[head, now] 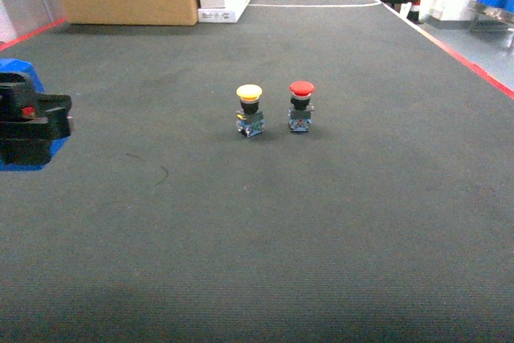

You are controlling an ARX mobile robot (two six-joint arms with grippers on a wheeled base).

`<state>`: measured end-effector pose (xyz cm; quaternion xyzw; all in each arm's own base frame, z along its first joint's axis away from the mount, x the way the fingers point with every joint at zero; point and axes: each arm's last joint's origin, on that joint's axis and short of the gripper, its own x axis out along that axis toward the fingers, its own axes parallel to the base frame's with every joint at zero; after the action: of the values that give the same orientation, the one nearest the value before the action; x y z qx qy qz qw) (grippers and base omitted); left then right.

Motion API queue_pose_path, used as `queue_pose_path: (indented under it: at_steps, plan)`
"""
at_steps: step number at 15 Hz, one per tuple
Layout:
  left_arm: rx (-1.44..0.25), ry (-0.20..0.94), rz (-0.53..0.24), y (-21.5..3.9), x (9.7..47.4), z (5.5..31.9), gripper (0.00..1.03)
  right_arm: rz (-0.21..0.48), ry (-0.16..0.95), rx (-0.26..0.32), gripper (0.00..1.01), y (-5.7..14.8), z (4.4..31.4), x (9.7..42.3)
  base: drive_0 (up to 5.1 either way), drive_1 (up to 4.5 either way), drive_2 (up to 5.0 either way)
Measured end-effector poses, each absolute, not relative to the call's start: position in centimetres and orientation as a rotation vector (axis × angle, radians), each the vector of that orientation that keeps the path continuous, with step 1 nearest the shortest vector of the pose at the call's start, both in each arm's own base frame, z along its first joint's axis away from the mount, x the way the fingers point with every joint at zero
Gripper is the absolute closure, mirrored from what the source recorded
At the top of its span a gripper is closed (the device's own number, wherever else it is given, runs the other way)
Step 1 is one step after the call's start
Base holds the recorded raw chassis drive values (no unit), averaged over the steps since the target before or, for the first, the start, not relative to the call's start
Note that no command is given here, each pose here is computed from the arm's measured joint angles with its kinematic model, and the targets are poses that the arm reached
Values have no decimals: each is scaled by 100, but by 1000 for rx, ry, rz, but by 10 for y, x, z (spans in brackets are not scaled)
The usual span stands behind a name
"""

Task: Pick blue part to blue bin on bottom shelf

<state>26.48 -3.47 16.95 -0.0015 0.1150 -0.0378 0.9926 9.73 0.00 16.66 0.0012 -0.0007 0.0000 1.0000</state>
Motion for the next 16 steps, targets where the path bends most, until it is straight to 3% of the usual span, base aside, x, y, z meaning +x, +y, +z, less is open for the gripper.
queue_pose_path:
  at_steps: [3, 4, 8, 13, 16]
  plan:
    - [-17, 160, -7, -38, 200, 204, 59, 0, -1, 3, 3, 0, 167, 97, 0, 0, 0]
    - [-26, 118, -18, -41, 180, 216, 59, 0, -2, 2, 3, 0, 167, 97, 0, 0, 0]
    - [-42, 127, -36, -48, 118, 217, 59, 0, -1, 2, 3, 0, 167, 97, 0, 0, 0]
    - [-66, 113, -27, -47, 114, 218, 59, 0, -1, 3, 3, 0, 167, 97, 0, 0, 0]
    - [-65, 115, -26, -47, 115, 218, 59, 0, -1, 3, 3, 0, 167, 97, 5, -277, 287]
